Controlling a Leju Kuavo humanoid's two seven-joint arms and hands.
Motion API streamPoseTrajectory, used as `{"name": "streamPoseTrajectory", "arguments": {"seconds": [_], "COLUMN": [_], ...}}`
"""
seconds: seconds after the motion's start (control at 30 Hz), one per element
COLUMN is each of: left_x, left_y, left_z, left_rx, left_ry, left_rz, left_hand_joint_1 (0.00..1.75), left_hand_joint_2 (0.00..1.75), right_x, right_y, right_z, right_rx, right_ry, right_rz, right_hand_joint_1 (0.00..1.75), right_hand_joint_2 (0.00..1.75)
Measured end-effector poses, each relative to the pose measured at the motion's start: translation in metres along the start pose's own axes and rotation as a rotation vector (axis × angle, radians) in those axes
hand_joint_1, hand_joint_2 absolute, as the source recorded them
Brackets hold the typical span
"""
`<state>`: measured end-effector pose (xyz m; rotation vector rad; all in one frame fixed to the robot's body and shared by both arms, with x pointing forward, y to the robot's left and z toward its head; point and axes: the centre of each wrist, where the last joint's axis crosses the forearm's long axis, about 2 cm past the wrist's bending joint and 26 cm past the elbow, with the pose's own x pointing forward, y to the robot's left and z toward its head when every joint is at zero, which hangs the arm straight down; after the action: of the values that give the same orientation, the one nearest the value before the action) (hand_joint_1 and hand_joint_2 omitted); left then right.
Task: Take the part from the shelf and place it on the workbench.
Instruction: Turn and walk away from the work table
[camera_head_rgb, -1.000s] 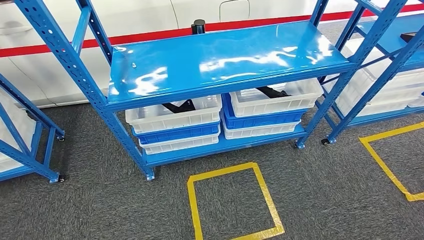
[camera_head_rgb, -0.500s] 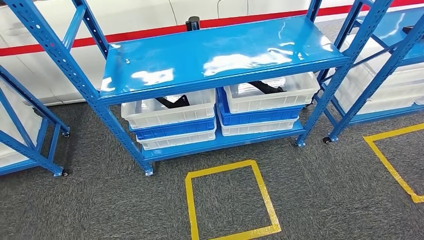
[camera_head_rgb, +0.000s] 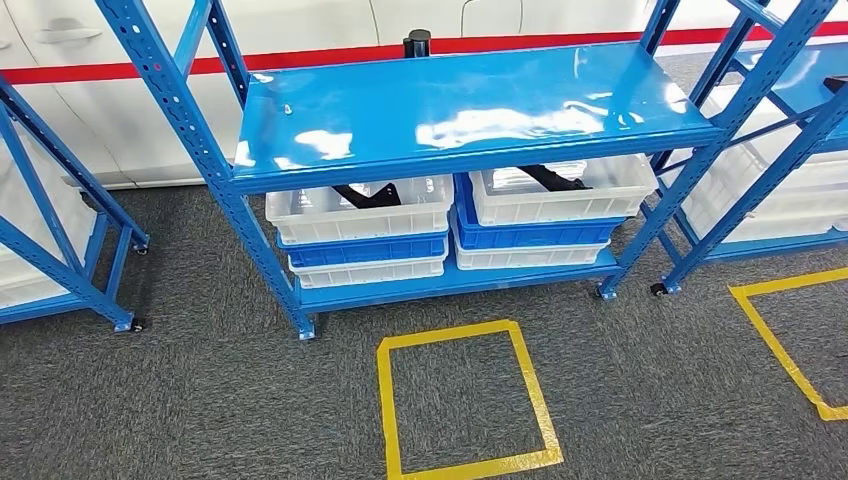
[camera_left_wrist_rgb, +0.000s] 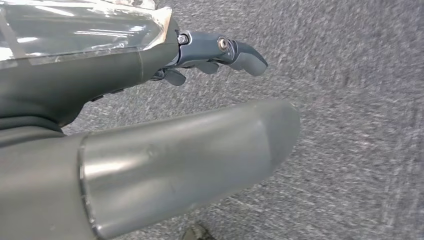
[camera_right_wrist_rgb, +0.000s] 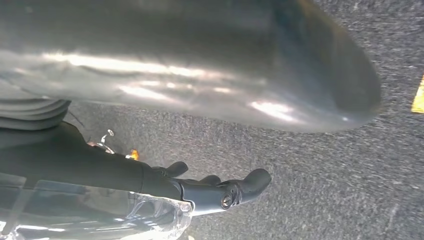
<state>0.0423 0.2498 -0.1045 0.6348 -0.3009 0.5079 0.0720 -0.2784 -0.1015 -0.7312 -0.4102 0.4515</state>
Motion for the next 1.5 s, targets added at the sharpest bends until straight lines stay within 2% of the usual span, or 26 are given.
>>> {"name": "streamPoseTrajectory", "arguments": {"seconds": [1.5], "left_x": [-0.0016], "left_y": [-0.0016], "left_z": [0.0022], "left_rx": [0.014], "left_ry": [0.0], "left_rz": [0.022], "left_hand_joint_1": [0.0], "left_hand_joint_2": [0.0], "right_x": [0.0035], "right_y": [-0.0039], "right_z": [-0.0037], "right_rx": [-0.014], "right_ry": [-0.004], "right_rz": [-0.072], "right_hand_joint_1": [0.0], "right_hand_joint_2": [0.0]}}
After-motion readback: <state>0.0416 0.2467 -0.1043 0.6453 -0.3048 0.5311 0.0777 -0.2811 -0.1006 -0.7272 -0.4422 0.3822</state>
